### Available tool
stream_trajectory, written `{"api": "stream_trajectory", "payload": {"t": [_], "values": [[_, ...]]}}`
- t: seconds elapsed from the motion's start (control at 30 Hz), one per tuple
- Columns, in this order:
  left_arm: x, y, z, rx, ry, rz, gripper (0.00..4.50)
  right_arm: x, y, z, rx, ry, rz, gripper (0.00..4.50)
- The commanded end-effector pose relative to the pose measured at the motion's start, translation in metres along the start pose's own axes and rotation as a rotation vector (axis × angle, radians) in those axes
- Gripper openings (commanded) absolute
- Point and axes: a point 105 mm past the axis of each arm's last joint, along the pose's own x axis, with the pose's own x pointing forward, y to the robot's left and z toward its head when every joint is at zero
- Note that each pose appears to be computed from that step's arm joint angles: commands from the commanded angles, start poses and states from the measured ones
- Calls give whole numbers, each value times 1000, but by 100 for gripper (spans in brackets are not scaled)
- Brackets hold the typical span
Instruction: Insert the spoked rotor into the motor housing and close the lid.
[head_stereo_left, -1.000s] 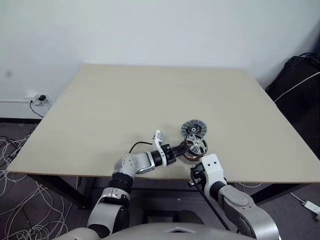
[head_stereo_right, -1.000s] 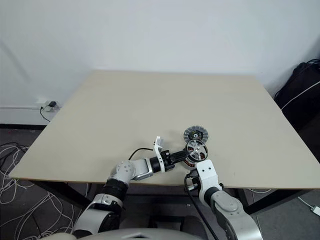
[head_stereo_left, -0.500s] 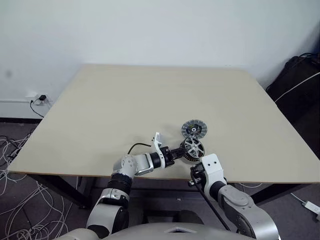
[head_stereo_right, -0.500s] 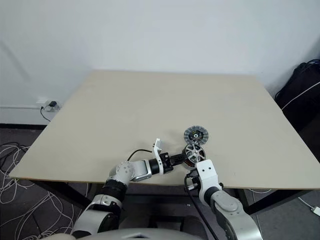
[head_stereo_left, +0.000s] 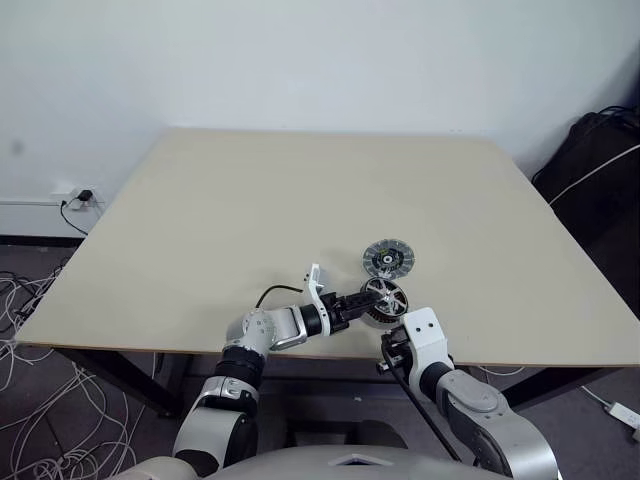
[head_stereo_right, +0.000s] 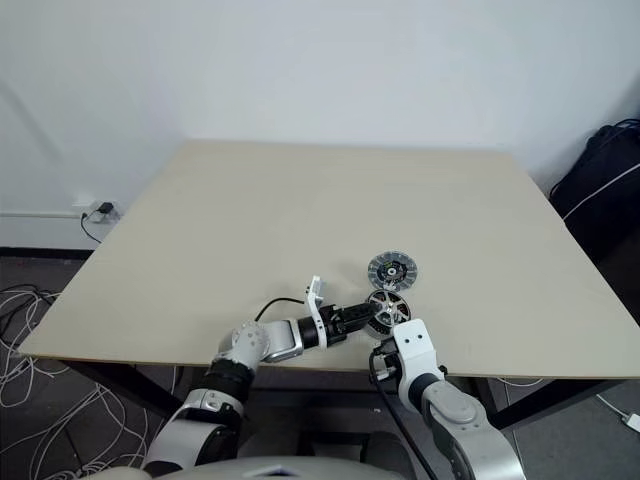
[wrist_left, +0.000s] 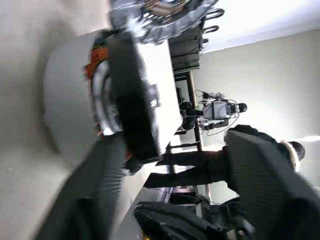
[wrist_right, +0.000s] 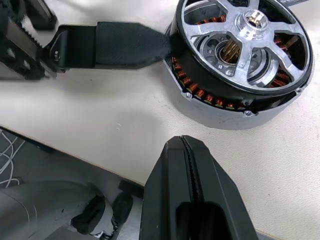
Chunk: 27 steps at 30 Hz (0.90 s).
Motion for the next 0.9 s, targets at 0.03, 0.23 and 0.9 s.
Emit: {"api": "stream_trajectory", "payload": {"t": [0.03,0.23,0.9], "values": [[14,-16,-25,-58,-32,-97,446,-2,-4,13,-15,-53,-17,0],[4,-20,-14,-8,-86,-93,446,0,-2,16,-20,-57,-7,0],[-19,-14,15,372,-270,47,446,4,-3,28,-25,-107,-15,0]]}}
